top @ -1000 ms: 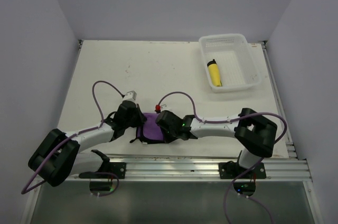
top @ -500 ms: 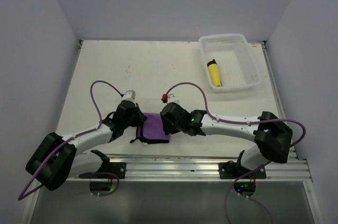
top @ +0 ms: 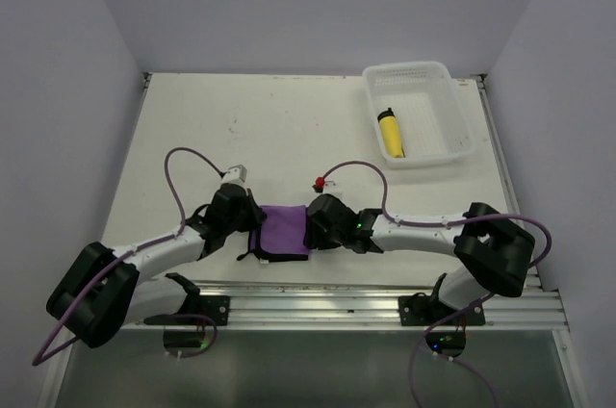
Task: Roll the towels
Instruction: Fold the towel
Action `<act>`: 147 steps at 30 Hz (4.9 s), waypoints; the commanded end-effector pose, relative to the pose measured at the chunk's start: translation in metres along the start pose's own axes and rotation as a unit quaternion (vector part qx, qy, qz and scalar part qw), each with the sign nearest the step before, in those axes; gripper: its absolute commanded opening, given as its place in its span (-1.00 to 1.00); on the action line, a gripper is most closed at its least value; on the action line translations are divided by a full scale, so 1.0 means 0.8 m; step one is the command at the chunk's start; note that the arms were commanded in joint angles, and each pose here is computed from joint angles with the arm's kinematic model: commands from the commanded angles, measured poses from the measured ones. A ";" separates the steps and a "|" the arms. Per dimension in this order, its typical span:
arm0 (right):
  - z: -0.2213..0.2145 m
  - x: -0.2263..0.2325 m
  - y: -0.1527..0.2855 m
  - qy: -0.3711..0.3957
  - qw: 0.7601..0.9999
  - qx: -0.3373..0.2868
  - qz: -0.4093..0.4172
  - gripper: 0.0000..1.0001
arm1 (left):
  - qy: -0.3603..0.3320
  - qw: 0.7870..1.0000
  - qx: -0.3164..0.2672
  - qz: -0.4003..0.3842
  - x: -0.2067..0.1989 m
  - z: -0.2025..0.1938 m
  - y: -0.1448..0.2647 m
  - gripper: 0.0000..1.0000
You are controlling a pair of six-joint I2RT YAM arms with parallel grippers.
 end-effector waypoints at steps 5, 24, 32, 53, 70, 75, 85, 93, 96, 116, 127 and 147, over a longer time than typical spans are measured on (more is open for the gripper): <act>-0.010 0.007 0.002 -0.082 0.996 -0.025 0.038 -0.16 | -0.001 1.000 -0.012 0.002 0.004 0.002 0.002 -1.00; -0.027 0.035 -0.014 -0.155 0.982 -0.020 0.106 -0.17 | 0.000 1.000 -0.016 -0.003 -0.001 0.005 0.001 -1.00; -0.036 0.021 -0.013 -0.158 0.984 -0.020 0.078 -0.42 | -0.001 1.000 -0.015 -0.002 0.001 0.003 0.002 -1.00; -0.003 -0.051 0.077 0.135 0.987 0.007 -0.092 -1.00 | 0.015 0.995 0.020 -0.093 -0.059 0.012 0.027 -1.00; 0.000 -0.089 0.100 0.252 0.950 0.041 -0.180 -1.00 | 0.042 0.983 0.057 -0.167 -0.092 -0.016 0.027 -1.00; 0.004 -0.073 0.091 0.240 0.956 0.029 -0.168 -1.00 | 0.042 0.976 0.079 -0.197 -0.120 -0.034 0.031 -1.00; 0.006 -0.045 0.076 0.178 0.975 0.011 -0.130 -1.00 | 0.046 0.964 0.147 -0.218 -0.148 -0.104 0.032 -1.00; -0.012 -0.035 0.055 0.102 0.990 0.000 -0.099 -1.00 | 0.055 0.963 0.159 -0.210 -0.149 -0.129 0.026 -1.00; -0.016 -0.035 0.052 0.083 0.992 -0.007 -0.091 -1.00 | 0.052 0.969 0.151 -0.187 -0.139 -0.132 0.019 -1.00; -0.018 -0.021 0.047 0.005 0.998 -0.041 -0.044 -1.00 | 0.043 0.982 0.136 -0.122 -0.103 -0.161 0.007 -1.00; -0.017 -0.008 0.036 -0.027 0.998 -0.052 -0.014 -1.00 | 0.039 0.984 0.134 -0.113 -0.096 -0.160 0.009 -1.00; -0.015 -0.020 0.036 -0.066 0.995 -0.069 -0.022 -1.00 | 0.020 0.989 0.099 -0.108 -0.103 -0.139 0.020 -1.00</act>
Point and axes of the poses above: each gripper's point midway between its finger pads, its own y axis back along the fingers, its own x axis along the line the jaws close on, z = x × y, the point moved 4 cm from there along y, back along the fingers, and after that the axes turned 15 degrees about y, right-handed, at the moved point
